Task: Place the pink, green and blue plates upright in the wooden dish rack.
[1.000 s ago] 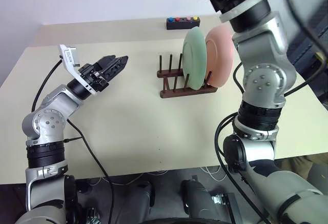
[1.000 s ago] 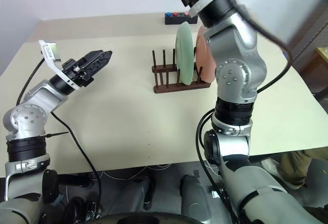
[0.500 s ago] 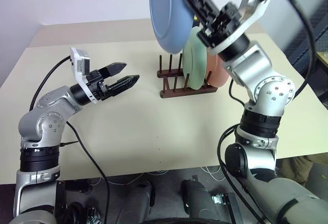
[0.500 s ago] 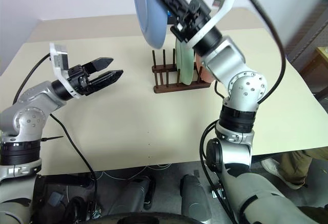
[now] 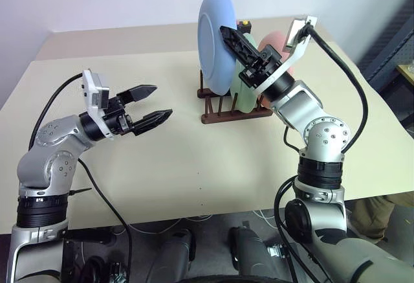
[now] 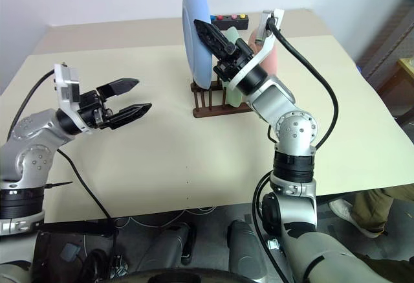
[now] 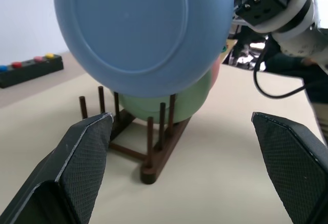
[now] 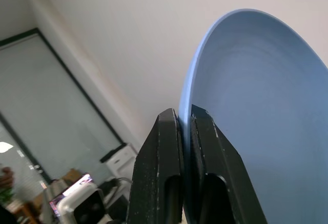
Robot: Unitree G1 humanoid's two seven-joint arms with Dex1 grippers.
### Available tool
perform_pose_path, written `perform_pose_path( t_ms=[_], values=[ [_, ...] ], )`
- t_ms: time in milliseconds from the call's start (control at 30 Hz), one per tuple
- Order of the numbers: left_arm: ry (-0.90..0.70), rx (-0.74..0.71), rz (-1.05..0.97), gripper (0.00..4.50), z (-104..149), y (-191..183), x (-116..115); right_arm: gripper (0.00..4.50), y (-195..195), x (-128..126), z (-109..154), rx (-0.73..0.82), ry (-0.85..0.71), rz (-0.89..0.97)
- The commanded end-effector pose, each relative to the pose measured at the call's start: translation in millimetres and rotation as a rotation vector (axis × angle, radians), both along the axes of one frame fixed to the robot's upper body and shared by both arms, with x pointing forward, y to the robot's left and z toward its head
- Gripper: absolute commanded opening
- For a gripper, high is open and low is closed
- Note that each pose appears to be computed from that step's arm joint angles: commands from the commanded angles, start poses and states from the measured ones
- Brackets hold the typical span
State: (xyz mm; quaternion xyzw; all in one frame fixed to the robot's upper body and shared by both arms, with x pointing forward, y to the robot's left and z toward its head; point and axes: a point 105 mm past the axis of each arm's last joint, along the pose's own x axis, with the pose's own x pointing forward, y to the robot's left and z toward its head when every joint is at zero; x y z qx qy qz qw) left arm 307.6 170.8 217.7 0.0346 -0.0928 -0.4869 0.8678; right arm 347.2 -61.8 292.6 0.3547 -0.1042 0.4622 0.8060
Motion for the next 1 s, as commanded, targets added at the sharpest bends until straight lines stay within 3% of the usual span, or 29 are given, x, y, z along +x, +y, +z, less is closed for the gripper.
perform_pose_path(
  t_ms=[33, 633, 1000],
  values=[
    [-0.091, 0.036, 0.019, 4.45, 11, 5, -5, 0.00, -3, 2, 3, -0.005, -0.025, -0.033],
    [-0.085, 0.001, 0.026, 4.45, 11, 12, -8, 0.00, 1, 12, -12, -0.016, 0.033, -0.019],
    [-0.087, -0.019, 0.025, 4.45, 14, 12, -8, 0.00, -1, 0, 27, 0.071, -0.032, 0.024]
  ],
)
